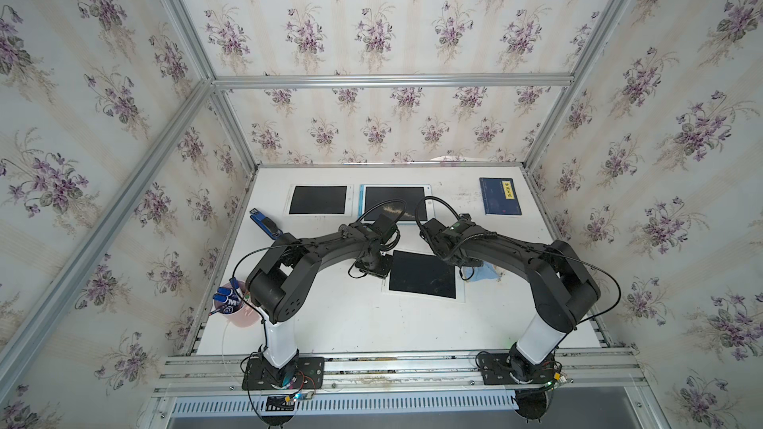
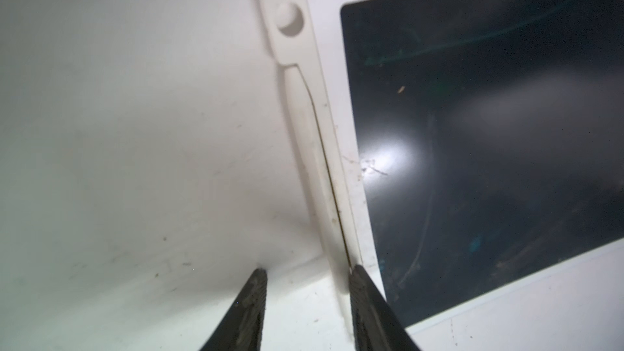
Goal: Wipe the drawing tablet
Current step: Wipe the dirt from the drawing tablet.
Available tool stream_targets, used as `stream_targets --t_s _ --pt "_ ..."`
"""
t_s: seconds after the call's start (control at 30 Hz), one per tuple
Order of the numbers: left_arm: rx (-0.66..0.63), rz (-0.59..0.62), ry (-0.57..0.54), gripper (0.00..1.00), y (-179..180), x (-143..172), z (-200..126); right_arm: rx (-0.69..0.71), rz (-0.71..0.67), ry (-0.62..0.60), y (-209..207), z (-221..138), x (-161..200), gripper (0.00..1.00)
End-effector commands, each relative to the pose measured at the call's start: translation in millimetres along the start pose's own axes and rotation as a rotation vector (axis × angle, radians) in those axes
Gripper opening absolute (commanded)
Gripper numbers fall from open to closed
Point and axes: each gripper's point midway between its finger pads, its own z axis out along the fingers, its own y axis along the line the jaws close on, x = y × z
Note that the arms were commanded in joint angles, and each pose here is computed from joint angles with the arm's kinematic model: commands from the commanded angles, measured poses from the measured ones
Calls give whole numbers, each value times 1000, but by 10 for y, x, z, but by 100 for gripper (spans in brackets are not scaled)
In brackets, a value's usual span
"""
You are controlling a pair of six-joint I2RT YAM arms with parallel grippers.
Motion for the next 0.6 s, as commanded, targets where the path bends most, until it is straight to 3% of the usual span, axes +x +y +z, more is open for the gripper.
stream_targets --t_s 0.0,0.17,0.27,0.33,0.4,0.57 --pt "-120 4 52 43 254 145 78 14 -5 -6 -42 -45 -14 0" --pt "-119 5 27 44 246 107 5 -11 -4 5 -18 -53 6 0" --pt "-80 7 -15 47 171 37 -121 -144 -17 20 170 -99 33 0" --pt "-37 11 -55 51 86 -30 -243 -264 -25 33 331 -151 67 0" --pt "-1 7 -101 62 18 -106 -396 -335 -17 41 389 -185 82 0" --pt "125 9 -188 66 -184 -248 -731 -405 2 55 369 -196 69 0"
